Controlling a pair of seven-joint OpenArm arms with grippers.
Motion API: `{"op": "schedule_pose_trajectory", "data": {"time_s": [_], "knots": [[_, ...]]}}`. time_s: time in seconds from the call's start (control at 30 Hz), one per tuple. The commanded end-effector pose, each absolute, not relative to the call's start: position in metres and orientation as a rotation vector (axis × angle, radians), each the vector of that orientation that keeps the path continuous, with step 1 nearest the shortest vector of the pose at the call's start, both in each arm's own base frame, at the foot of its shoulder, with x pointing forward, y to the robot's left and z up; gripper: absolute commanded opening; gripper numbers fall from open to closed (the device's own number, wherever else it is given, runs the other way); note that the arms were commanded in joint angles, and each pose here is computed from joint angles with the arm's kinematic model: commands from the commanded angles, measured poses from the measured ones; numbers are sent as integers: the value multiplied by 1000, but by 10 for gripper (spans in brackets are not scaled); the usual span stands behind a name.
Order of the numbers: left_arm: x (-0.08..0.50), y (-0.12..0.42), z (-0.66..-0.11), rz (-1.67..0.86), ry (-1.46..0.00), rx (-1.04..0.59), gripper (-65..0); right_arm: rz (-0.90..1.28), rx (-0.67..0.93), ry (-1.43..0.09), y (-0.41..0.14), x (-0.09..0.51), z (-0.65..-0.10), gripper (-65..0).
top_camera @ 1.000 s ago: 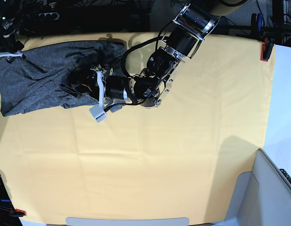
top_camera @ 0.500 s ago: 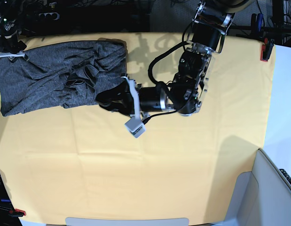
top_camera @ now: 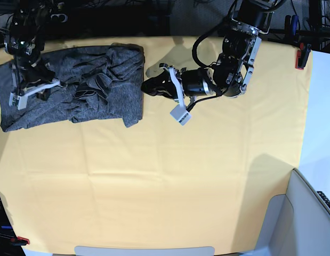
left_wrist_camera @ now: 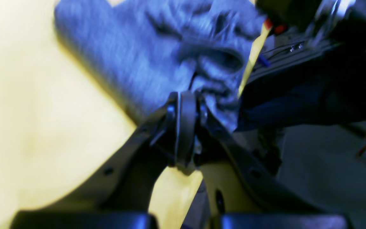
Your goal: Fold the T-shirt properly
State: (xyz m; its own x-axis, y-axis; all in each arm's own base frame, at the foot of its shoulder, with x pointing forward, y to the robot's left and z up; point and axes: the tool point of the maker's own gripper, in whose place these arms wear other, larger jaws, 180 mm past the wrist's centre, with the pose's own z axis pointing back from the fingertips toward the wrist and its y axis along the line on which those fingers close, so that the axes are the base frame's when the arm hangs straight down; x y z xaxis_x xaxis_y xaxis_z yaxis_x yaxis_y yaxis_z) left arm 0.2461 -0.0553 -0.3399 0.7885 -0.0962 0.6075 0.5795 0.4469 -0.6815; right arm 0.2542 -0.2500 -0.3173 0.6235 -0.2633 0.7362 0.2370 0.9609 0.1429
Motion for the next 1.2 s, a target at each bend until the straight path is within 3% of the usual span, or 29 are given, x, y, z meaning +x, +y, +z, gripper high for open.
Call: {"op": "schedule_pose_trajectory", "data": {"time_s": [0.0, 0.27, 0.57, 0.9, 1.17], "knots": [[253, -54, -326, -443, -581, -1058, -648, -254, 79, -896, -237, 266, -305, -650], [245, -31, -344, -401, -576, -1015, -648, -119, 525, -935, -122, 303, -271, -650], [246, -14, -361, -435, -573, -906, -648, -99, 691, -821, -55, 278, -288, -650], [237, -10, -374, -446, -551, -858, -648, -206, 469, -745, -87, 265, -329, -650], [229, -11, -378, -436, -534, -865, -648, -212, 391, -673, -106, 247, -353, -650]]}}
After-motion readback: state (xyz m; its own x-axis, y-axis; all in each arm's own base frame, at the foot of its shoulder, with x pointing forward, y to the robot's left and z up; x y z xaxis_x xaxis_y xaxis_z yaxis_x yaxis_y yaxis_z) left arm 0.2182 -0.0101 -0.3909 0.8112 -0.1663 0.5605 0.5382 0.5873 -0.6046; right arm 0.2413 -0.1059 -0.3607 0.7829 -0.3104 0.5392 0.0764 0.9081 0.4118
